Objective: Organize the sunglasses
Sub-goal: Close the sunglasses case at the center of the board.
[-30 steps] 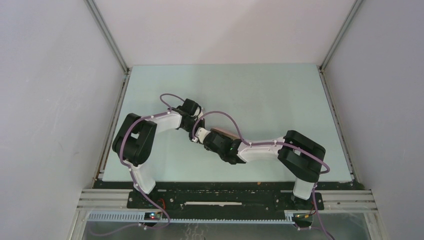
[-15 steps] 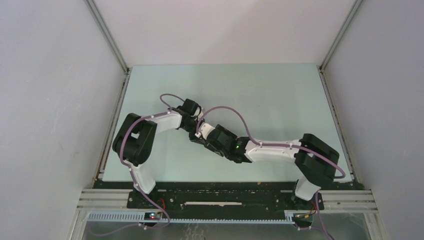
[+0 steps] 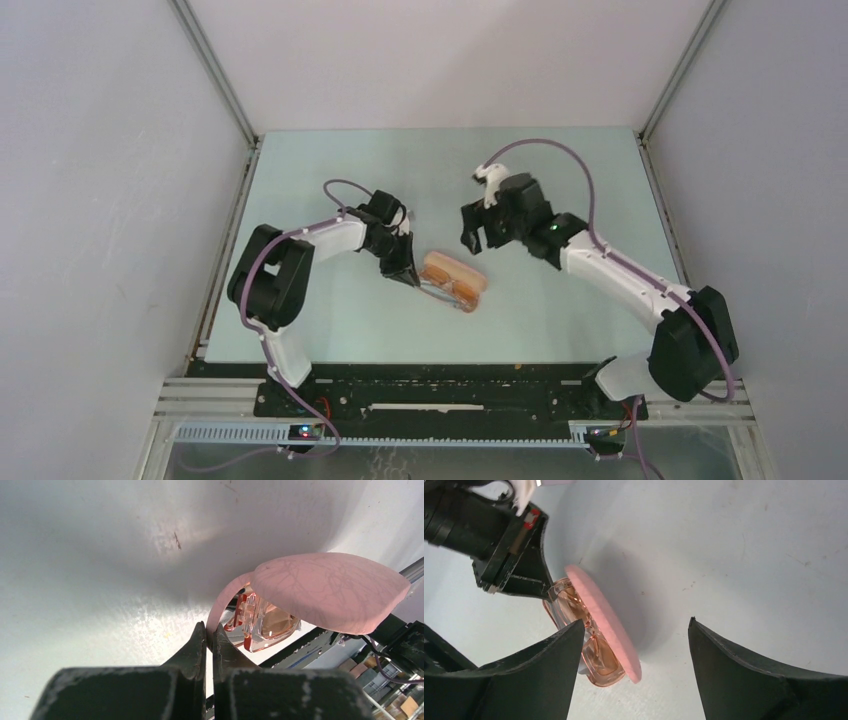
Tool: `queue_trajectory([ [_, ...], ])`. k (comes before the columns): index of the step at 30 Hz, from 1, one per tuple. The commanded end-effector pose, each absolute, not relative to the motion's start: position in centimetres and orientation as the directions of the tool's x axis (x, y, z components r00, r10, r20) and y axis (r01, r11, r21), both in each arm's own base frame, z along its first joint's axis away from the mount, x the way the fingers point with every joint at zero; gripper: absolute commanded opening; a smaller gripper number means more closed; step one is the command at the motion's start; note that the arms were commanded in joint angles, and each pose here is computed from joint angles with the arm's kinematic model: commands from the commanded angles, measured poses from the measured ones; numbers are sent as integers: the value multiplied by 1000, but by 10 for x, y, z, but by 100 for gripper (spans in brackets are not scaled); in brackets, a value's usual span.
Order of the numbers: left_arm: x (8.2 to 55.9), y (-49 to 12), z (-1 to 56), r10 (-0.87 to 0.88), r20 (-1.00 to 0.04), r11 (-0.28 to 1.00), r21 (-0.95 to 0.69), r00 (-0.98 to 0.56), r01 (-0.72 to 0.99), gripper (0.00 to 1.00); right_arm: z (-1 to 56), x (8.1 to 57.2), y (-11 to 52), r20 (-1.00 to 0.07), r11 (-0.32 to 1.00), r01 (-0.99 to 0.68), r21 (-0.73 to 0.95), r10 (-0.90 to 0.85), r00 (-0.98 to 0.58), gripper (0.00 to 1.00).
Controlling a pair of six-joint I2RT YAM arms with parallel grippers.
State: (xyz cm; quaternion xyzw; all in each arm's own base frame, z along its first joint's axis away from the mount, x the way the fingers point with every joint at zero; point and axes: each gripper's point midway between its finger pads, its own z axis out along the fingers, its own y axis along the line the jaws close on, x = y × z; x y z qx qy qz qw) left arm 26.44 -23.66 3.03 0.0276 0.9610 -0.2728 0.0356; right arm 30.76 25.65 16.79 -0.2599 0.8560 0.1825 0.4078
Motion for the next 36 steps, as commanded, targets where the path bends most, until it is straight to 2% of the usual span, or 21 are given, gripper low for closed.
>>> queue_trajectory([
  [1,284,-246,43,72,-141,840,-525,-987,136,0,166,289,264,-665,694,-581,425,-196,-721,83],
  [6,293,-251,44,103,-139,837,-523,-985,161,0,146,280,269,-563,587,-569,576,-220,-796,77],
  [9,299,-252,42,130,-135,839,-513,-982,182,0,125,286,267,-523,600,-543,588,-230,-821,70],
  [19,307,-251,35,180,-124,850,-479,-976,218,0,109,312,258,-531,639,-509,577,-180,-828,64],
  [23,308,-252,33,176,-117,851,-480,-978,210,0,100,309,261,-502,623,-498,603,-189,-844,56],
  [30,316,-254,37,184,-124,853,-472,-975,221,0,93,302,266,-492,616,-512,599,-222,-842,52],
  [32,319,-255,39,186,-129,854,-469,-974,226,0,91,303,266,-491,629,-508,589,-221,-843,46],
  [36,325,-255,43,185,-141,858,-459,-973,230,4,89,301,266,-492,675,-502,542,-229,-840,24],
])
